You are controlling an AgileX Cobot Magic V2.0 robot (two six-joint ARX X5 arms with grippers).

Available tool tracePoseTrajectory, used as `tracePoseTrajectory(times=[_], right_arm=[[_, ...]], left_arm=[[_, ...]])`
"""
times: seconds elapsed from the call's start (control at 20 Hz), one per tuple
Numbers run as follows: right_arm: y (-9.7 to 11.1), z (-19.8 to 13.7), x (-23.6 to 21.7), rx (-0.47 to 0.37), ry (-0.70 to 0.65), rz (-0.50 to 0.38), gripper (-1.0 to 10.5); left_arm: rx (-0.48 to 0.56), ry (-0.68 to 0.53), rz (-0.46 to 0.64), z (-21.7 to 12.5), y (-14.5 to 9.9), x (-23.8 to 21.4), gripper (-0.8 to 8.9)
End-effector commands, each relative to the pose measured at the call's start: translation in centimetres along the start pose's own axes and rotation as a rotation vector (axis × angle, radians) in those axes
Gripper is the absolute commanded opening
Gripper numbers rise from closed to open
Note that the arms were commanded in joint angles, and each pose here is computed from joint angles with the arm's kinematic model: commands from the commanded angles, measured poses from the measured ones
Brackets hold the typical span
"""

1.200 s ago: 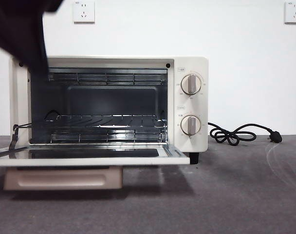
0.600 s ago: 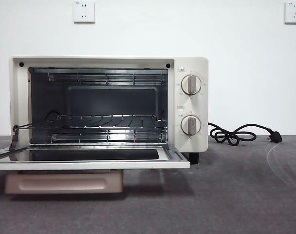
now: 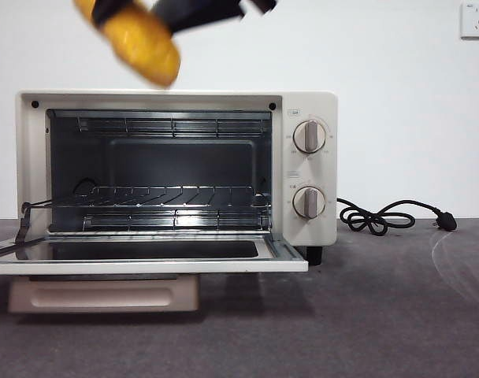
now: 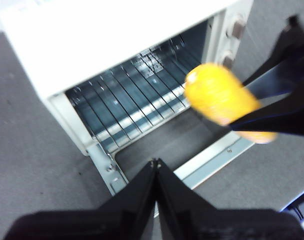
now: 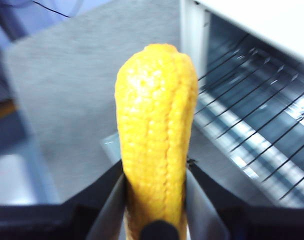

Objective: Take the corn from the table,put the corn in the oven

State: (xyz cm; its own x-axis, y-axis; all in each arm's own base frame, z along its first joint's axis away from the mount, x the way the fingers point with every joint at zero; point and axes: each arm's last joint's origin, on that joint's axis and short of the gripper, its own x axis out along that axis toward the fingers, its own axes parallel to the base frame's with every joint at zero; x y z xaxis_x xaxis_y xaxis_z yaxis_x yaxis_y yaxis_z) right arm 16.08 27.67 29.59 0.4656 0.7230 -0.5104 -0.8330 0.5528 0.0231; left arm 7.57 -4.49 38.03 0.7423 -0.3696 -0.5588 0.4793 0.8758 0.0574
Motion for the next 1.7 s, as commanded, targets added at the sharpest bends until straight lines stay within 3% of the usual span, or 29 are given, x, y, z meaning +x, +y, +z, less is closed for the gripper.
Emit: tracePoseTrajectory(times=[0.05,0.35,0.65,0.85,1.45,1.7], right_arm=[[0.0,-0.4,2.1,-0.152,-0.005,-0.071,-0.1],[0.0,-1.4,5.7,-0.384,0.026,-0.13,-0.1],[-0.4,-1.9,8.5,-0.618,0.128,-0.275,-0.1],[-0.6,-1.5,10.0,-0.746,0.171,-0.323,-0.1],[-2.6,-0.4,14.1,-0.844,0.259,-0.466,-0.1],[-3.2,-0.9,14.8,-0.862,0.293,-0.477,0.1]], left_arm=[[-0.015,-0.025,0.004,-0.2,0.0,-0.4,-0.05],[-0.015,-0.017,0.004,-0.3,0.0,-0.5,-0.05],[-0.015,-0.016,0.004,-0.3,0.0,-0.4,-0.05],[-0.015,-0.016,0.004,-0.3,0.0,-0.4,-0.05],[-0.014,-0.012,0.004,-0.2,0.0,-0.3,-0.05],[-0.013,-0.01,0.004,-0.2,0.0,-0.3,-0.05]])
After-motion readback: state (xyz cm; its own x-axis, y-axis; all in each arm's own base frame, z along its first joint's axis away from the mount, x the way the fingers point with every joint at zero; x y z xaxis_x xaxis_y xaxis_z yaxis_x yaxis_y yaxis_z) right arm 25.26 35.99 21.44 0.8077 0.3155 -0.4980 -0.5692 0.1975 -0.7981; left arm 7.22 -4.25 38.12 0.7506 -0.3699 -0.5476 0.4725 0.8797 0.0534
